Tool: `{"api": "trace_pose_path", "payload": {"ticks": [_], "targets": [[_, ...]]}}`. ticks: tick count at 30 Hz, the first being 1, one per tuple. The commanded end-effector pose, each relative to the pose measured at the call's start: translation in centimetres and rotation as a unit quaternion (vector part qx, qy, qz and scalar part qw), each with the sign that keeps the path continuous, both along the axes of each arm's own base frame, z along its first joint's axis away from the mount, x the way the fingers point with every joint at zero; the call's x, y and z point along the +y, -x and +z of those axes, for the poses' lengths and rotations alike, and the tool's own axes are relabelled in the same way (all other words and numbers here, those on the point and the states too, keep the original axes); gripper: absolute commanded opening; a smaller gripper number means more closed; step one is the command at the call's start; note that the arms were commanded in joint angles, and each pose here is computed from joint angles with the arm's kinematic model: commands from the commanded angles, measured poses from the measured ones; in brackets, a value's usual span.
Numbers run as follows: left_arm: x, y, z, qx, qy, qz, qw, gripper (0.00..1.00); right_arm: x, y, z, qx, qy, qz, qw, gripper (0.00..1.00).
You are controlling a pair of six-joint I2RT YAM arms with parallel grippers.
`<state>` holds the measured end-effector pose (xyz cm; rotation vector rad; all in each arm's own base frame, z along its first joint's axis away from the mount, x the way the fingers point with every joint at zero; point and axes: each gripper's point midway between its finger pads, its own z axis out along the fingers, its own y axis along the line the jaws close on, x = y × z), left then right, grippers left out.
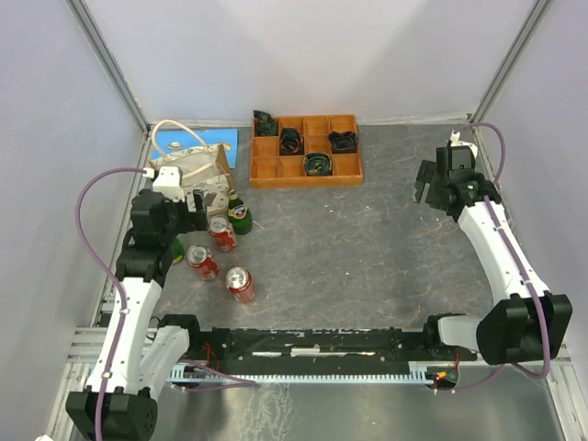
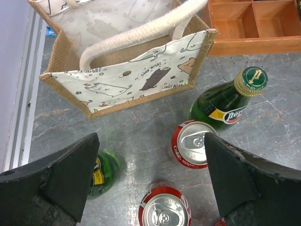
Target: Place the beverage into the canvas bag
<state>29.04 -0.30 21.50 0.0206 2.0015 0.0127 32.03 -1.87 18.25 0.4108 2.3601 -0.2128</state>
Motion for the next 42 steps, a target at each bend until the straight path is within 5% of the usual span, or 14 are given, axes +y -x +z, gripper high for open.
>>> {"api": "trace_pose_path", "payload": {"ticks": [1,9,17,26,42], "targets": [[0.1,0.7,2.5,-0.050,0.010,0.013,0.999,0.99,-0.8,-2.0,1.1,-0.049,0.010,-0.015,0.999,0.99],[1.6,2.8,13.9,-0.164,-0.001,0.049,0.985,0.99,-0.2,-2.5,0.4,-0.029,0.014,0.029,0.999,0.99],[2.9,-1.4,20.7,-0.180,0.054,0.119,0.975,0.99,1.6,-3.4,0.8,-0.039,-0.017,0.074,0.996,0.99],[3.8,-7.0,15.9,-0.142,0.121,0.177,0.966,0.99,2.8,-2.4,1.6,-0.060,-0.038,0.106,0.992,0.99],[8.8,-14.2,4.9,-0.082,0.088,0.343,0.932,0.99,3.3,-1.3,0.4,-0.032,-0.042,0.133,0.990,0.99]]}}
